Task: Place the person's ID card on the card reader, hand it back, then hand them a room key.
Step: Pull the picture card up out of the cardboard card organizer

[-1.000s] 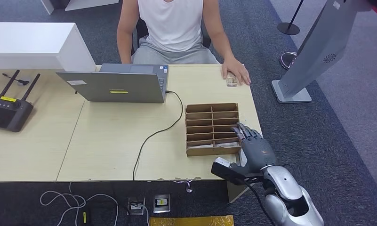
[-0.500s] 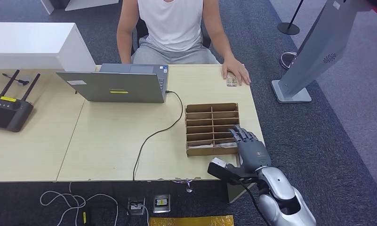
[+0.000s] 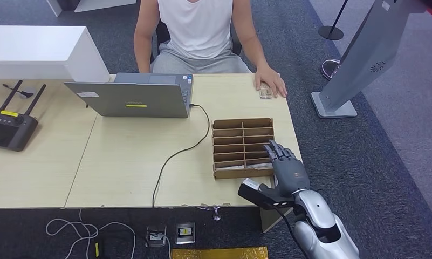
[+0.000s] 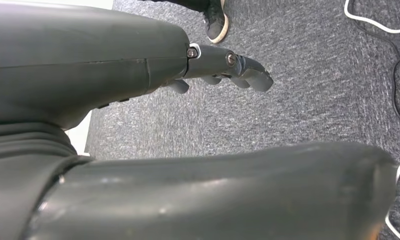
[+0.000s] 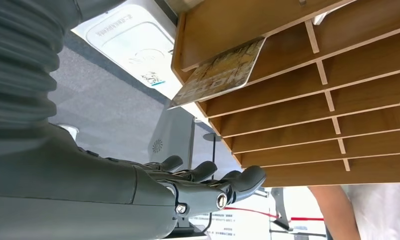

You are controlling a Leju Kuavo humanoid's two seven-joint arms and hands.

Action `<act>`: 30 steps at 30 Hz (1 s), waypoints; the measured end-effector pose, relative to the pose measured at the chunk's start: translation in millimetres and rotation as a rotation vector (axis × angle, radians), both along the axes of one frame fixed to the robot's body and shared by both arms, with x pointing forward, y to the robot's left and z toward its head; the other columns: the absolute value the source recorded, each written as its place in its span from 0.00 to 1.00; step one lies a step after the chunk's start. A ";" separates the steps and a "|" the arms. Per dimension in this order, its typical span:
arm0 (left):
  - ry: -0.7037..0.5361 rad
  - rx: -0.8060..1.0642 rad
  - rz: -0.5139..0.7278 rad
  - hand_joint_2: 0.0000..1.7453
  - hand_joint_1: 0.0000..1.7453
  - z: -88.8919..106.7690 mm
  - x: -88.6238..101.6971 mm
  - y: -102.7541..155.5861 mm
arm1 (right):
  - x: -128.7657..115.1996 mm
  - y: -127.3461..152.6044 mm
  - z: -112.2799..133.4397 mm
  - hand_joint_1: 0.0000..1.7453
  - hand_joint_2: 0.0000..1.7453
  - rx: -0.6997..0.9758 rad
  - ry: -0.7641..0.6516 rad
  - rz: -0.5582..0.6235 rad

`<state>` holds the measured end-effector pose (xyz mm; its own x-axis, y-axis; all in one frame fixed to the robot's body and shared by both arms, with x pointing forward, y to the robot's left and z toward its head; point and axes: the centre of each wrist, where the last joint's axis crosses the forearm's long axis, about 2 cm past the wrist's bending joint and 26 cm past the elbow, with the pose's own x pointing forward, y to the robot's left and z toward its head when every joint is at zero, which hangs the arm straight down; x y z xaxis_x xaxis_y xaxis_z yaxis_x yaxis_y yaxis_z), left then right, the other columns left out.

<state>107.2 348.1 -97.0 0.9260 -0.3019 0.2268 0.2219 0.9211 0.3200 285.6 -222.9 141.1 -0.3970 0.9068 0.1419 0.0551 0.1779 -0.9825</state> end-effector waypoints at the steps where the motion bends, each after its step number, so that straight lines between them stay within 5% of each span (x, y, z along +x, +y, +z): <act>1: 0.000 0.000 0.000 0.00 0.00 0.0 0.0 -0.3 | 0.3 0.5 -0.6 0.00 1.00 0.001 0.000 -0.001; 9: 0.000 -0.002 0.000 0.00 0.00 -0.1 0.0 -1.3 | 1.7 2.9 -6.0 0.01 1.00 0.000 0.018 -0.006; 10: 0.000 -0.003 0.000 0.00 0.00 -0.1 0.0 -1.4 | 2.0 3.0 -6.5 0.16 1.00 -0.001 0.021 -0.006; 13: 0.000 -0.003 0.001 0.00 0.00 -0.2 0.0 -1.9 | 3.1 3.3 -8.1 0.90 1.00 -0.001 0.028 -0.007; 14: 0.000 -0.004 0.002 0.00 0.00 -0.2 0.0 -1.9 | 3.5 3.5 -8.8 1.00 1.00 -0.001 0.032 -0.007; 27: -0.005 0.003 0.012 0.00 0.00 -0.3 0.0 -3.8 | 7.1 2.7 -14.0 1.00 1.00 0.026 0.048 -0.016; 30: -0.006 0.004 0.013 0.00 0.00 -0.4 0.0 -4.9 | 8.0 2.7 -14.8 0.87 1.00 0.037 0.039 -0.022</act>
<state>107.3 343.2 -97.4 0.9284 -0.2910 0.2310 0.2082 0.9225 0.3250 293.6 -220.2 126.3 -0.3709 0.9089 0.1907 0.0211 0.2136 -0.9767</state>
